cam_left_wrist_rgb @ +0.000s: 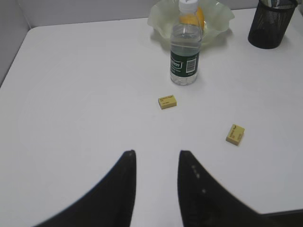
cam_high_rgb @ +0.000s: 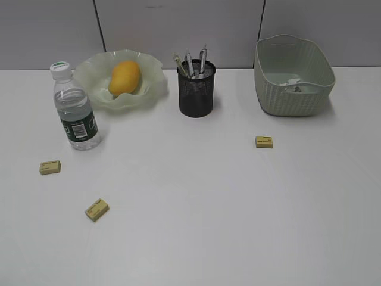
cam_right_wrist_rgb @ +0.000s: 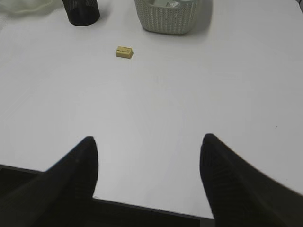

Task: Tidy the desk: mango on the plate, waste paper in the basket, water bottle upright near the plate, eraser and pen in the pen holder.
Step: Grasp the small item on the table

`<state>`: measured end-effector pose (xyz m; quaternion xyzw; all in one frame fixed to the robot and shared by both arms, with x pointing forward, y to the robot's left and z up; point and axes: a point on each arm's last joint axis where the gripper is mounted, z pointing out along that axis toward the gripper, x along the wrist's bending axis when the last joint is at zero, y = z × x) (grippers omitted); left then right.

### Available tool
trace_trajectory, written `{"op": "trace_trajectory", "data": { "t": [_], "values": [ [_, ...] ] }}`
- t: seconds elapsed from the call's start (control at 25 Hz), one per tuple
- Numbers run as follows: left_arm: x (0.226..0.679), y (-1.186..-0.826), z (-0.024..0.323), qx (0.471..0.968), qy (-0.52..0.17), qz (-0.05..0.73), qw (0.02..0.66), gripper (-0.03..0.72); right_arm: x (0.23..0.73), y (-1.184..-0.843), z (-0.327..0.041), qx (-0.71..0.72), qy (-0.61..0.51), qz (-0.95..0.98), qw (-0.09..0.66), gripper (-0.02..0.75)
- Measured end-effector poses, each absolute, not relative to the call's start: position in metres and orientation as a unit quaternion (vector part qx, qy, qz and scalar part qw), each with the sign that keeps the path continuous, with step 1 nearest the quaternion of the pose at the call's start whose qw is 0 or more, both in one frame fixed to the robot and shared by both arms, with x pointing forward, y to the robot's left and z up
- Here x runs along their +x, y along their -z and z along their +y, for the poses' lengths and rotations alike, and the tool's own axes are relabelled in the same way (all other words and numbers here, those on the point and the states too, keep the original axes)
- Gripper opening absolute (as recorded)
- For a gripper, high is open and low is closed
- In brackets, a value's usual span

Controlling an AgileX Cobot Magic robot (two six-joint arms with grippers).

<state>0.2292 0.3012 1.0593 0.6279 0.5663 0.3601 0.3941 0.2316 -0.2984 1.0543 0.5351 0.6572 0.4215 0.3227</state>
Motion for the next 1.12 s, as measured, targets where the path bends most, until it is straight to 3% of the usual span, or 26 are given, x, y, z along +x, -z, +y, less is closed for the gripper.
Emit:
{"op": "trace_trajectory", "data": {
  "t": [0.8, 0.88, 1.04, 1.12],
  "values": [
    [0.238, -1.06, 0.3, 0.638, -0.343, 0.576, 0.378, 0.247, 0.232, -1.054, -0.298, 0.564, -0.407, 0.632, 0.342, 0.545],
    [0.244, -1.059, 0.3, 0.645, -0.333, 0.582, 0.366, 0.294, 0.232, -1.054, -0.298, 0.564, -0.407, 0.632, 0.342, 0.545],
    [0.26, -1.058, 0.298, 0.663, -0.302, 0.599, 0.334, 0.479, 0.232, -1.055, -0.298, 0.563, -0.408, 0.632, 0.342, 0.545],
    [0.272, -1.059, 0.297, 0.676, -0.276, 0.611, 0.306, 0.527, 0.232, -1.055, -0.298, 0.563, -0.408, 0.632, 0.342, 0.545]
  ]
}}
